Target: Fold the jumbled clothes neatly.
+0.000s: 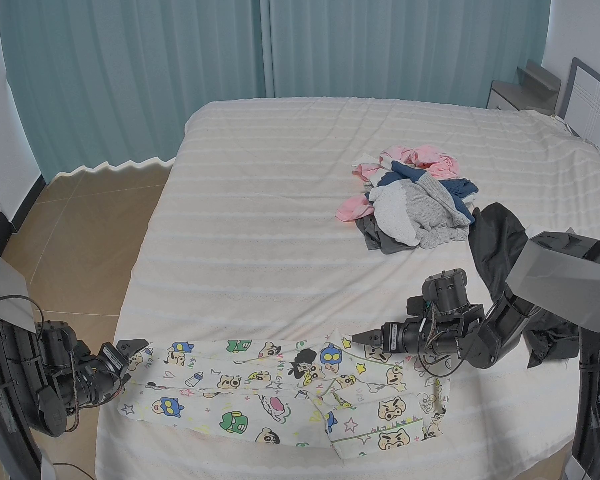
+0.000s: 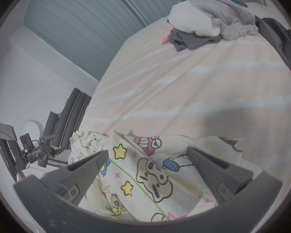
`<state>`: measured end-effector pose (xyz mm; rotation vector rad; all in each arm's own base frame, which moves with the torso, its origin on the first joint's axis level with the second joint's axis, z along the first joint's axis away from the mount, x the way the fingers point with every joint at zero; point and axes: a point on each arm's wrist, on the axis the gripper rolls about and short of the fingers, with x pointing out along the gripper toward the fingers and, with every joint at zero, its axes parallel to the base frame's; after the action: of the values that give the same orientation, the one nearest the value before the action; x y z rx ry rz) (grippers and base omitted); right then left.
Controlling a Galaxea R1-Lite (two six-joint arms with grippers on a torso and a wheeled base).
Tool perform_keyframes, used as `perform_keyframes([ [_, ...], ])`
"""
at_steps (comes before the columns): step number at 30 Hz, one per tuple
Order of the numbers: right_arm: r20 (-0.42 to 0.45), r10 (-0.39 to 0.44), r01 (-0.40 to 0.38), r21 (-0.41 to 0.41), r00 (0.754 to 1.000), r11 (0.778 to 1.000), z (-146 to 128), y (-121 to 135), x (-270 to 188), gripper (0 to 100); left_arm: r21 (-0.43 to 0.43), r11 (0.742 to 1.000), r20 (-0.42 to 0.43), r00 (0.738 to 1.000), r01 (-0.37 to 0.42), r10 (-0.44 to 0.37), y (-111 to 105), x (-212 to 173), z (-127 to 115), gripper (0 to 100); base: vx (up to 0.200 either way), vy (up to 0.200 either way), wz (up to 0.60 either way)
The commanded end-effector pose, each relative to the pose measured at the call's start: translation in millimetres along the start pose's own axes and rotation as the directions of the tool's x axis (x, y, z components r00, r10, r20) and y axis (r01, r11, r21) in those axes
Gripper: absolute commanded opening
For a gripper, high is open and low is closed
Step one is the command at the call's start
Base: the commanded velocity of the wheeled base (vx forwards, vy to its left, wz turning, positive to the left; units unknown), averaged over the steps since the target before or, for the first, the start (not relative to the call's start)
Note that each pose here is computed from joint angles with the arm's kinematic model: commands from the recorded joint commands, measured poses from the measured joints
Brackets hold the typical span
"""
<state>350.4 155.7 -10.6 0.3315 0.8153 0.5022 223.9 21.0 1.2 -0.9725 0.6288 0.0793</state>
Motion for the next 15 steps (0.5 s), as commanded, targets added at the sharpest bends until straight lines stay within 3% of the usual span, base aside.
perform_keyframes([
  [1,-0.009,-0.014,0.014,0.009,1.0,1.0,0,-4,0,100,0.004,1.0,0.011,1.0,0.011,-0.011,-1,0,1,100,0.0,0.0,0.0],
  [8,0.062,-0.021,0.021,0.003,0.998,1.0,26,7,-24,100,0.005,1.0,0.01,1.0,0.012,-0.012,-1,0,1,100,0.0,0.0,0.0],
  [15,0.054,-0.006,0.006,-0.008,0.999,1.0,36,25,-49,100,0.004,1.0,0.011,1.0,0.011,-0.011,-1,0,1,100,0.0,0.0,0.0],
])
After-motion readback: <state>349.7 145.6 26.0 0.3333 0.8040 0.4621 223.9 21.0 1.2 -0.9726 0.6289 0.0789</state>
